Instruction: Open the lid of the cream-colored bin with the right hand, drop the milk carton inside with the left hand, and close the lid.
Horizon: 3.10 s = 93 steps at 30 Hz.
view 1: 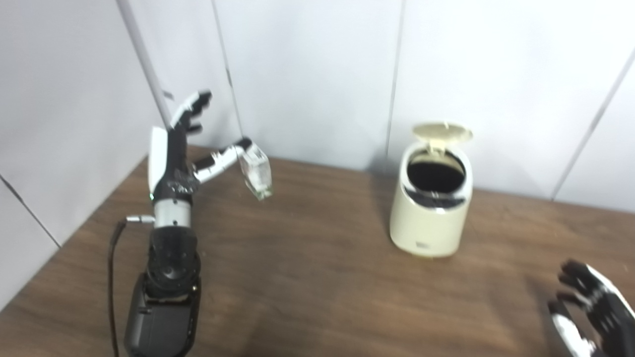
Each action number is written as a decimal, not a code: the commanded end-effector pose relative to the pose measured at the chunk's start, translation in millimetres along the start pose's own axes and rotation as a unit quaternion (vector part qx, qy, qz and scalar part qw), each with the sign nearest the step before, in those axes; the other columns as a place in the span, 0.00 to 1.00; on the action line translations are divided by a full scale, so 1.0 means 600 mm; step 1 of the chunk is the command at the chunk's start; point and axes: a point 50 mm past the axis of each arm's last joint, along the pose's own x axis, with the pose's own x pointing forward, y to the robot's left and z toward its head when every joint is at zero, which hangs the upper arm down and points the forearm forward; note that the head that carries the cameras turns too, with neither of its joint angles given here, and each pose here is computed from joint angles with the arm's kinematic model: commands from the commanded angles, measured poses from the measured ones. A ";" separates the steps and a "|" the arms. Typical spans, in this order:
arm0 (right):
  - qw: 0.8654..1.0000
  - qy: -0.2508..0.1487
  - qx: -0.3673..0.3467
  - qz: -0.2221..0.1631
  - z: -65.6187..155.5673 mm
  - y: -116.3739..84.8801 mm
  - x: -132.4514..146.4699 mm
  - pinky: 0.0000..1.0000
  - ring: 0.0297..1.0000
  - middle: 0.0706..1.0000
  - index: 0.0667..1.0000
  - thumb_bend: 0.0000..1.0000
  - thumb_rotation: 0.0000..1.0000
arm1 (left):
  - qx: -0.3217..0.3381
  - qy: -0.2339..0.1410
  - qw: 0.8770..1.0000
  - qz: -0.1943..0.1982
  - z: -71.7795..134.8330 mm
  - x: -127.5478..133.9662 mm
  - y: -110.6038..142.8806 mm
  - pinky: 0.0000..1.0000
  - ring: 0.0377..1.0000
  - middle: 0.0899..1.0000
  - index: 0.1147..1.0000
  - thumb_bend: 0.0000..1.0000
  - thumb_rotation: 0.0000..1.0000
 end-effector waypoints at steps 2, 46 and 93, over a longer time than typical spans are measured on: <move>1.000 0.001 0.001 0.001 -0.004 -0.010 -0.007 0.67 0.78 0.79 0.76 0.16 0.33 | 0.033 -0.024 0.999 0.025 0.028 0.034 0.006 0.80 0.87 0.85 0.86 0.86 0.29; 1.000 -0.009 -0.003 0.005 -0.034 0.001 -0.009 0.56 0.70 0.71 0.69 0.23 0.64 | 0.127 0.142 0.975 -0.112 -0.088 0.111 -0.058 0.70 0.86 0.91 0.91 1.00 0.37; 1.000 0.007 0.006 0.010 -0.020 0.015 -0.011 0.58 0.73 0.76 0.71 0.22 0.63 | 0.083 0.215 0.966 -0.114 -0.106 0.128 -0.121 0.63 0.76 0.83 0.90 0.97 0.36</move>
